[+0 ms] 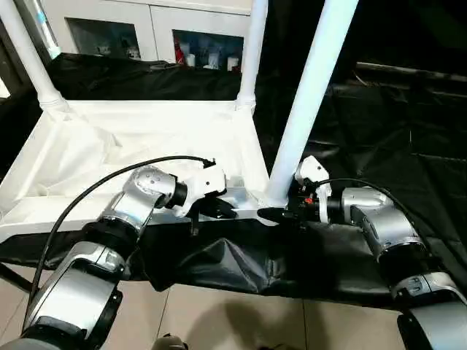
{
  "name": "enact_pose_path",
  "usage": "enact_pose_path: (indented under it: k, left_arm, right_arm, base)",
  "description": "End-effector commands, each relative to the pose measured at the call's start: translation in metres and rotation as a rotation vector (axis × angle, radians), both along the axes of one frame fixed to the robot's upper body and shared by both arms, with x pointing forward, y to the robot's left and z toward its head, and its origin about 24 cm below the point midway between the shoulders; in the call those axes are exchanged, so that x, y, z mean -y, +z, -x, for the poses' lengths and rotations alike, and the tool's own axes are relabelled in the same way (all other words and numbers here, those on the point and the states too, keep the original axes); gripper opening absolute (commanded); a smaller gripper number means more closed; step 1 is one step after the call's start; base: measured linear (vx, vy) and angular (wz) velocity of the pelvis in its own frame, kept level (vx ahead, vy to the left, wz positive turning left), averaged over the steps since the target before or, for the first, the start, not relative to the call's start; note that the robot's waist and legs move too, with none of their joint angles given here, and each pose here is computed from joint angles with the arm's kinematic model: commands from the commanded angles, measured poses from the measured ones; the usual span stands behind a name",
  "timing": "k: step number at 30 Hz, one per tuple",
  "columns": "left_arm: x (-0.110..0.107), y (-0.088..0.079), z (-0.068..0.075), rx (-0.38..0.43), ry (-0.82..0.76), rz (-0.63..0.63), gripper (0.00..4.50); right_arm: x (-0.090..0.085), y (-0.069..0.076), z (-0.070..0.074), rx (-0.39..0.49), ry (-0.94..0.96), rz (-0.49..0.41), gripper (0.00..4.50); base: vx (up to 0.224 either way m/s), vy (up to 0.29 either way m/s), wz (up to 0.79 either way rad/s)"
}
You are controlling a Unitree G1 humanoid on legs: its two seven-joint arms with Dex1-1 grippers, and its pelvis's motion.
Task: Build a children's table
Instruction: Rotate leg to tighten
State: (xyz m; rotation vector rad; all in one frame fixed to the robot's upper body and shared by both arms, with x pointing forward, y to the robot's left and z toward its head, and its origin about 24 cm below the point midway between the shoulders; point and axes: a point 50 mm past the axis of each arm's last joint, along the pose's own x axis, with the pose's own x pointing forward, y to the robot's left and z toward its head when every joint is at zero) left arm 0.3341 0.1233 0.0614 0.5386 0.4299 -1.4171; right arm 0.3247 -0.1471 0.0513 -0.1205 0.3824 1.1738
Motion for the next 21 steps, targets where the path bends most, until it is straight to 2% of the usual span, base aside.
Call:
enact_pose_path:
  k: [1,2,8,12,14,16,19,20,21]
  left_arm:
    - [0.006,-0.007,0.007,-0.029,-0.047,-0.003,0.00]
    - [0.006,-0.008,0.007,-0.027,-0.047,-0.004,0.00]
    - [0.005,-0.010,0.007,-0.017,-0.027,-0.013,0.00]
    - [0.005,-0.010,0.005,-0.009,-0.002,-0.017,0.00]
    - [0.008,-0.010,-0.001,0.013,0.080,-0.008,0.00]
    - [0.020,-0.011,-0.012,0.051,0.230,0.005,0.00]
    - [0.031,-0.011,-0.020,0.076,0.344,-0.002,0.00]
    - [0.042,-0.011,-0.022,0.077,0.383,0.004,0.00]
    - [0.042,-0.011,-0.022,0.077,0.383,0.004,0.00]
  right_arm:
    - [-0.003,0.001,0.003,-0.004,0.039,0.003,3.36]
    - [-0.003,-0.001,0.004,-0.008,0.042,0.011,3.11]
    - [-0.004,-0.009,0.007,-0.022,-0.013,0.011,2.80]
    - [-0.005,-0.013,0.006,-0.017,-0.064,0.015,2.77]
    - [-0.006,-0.022,0.002,-0.019,-0.204,0.022,2.75]
    - [-0.013,-0.038,-0.004,-0.069,-0.480,0.011,2.75]
    - [-0.020,-0.046,-0.009,-0.110,-0.666,0.007,2.75]
    - [-0.027,-0.048,-0.012,-0.143,-0.750,-0.017,2.75]
    - [-0.027,-0.048,-0.012,-0.143,-0.750,-0.017,2.74]
  base:
    - [0.000,0.000,0.00]
    - [0.000,0.000,0.00]
    - [0.000,0.000,0.00]
    - [0.000,0.000,0.00]
    - [0.000,0.000,0.00]
    - [0.000,0.000,0.00]
    - [0.000,0.000,0.00]
    - [0.000,0.000,0.00]
    - [0.000,0.000,0.00]
